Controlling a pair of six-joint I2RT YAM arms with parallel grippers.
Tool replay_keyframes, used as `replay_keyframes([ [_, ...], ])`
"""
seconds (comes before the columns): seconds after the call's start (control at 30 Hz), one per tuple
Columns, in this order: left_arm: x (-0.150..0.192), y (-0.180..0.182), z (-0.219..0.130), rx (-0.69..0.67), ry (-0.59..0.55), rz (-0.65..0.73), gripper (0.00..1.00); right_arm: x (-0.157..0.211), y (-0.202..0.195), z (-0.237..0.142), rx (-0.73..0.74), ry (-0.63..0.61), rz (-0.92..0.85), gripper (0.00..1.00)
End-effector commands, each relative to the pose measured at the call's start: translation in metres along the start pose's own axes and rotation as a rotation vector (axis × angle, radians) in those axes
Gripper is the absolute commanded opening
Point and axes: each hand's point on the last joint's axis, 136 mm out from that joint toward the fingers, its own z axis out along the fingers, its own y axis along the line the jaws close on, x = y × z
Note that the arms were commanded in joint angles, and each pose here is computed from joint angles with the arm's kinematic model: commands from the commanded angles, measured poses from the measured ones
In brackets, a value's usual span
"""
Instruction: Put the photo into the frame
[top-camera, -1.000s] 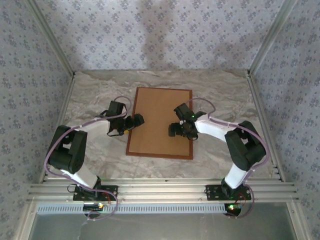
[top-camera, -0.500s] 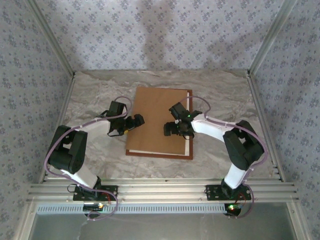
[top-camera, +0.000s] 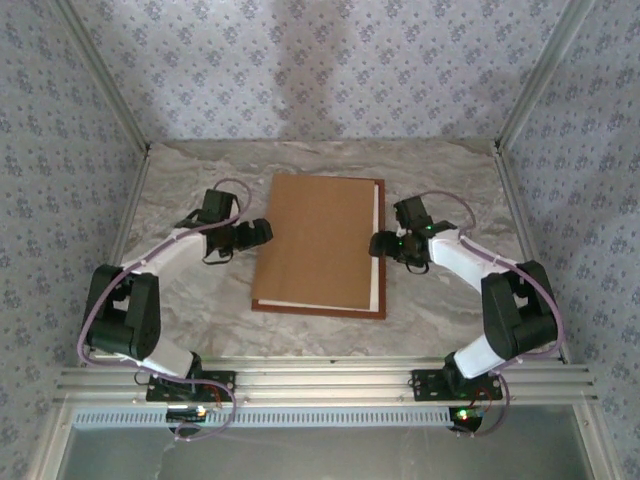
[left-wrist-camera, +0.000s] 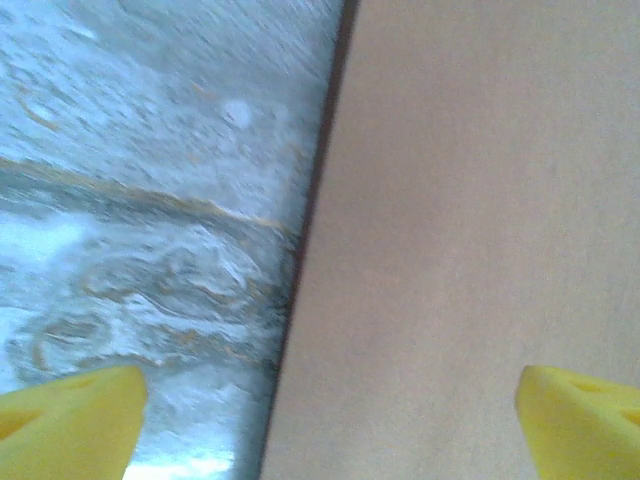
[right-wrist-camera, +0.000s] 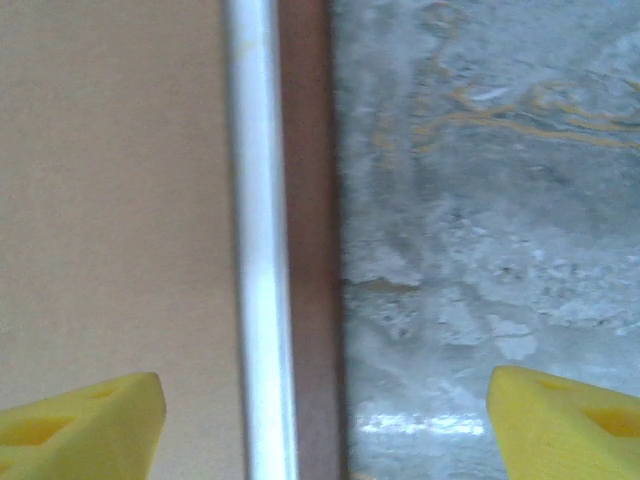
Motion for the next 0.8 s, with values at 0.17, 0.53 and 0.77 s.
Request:
replay_keyframes([
  [0.17, -0.009, -0.010, 0.009, 0.081, 0.016, 0.030, 0.67, 0.006, -0.001, 0.020, -0.104, 0.008, 0.060, 0.68],
  [0.53, 0.016, -0.016, 0.032, 0.073, 0.099, 0.047, 0.61, 0.020, -0.005, 0.045, -0.113, 0.057, 0.095, 0.65],
  [0.77, 0.029, -0.036, 0.036, 0.104, 0.128, 0.062, 0.60, 0.024, -0.002, 0.053, -0.131, 0.075, 0.106, 0.64],
])
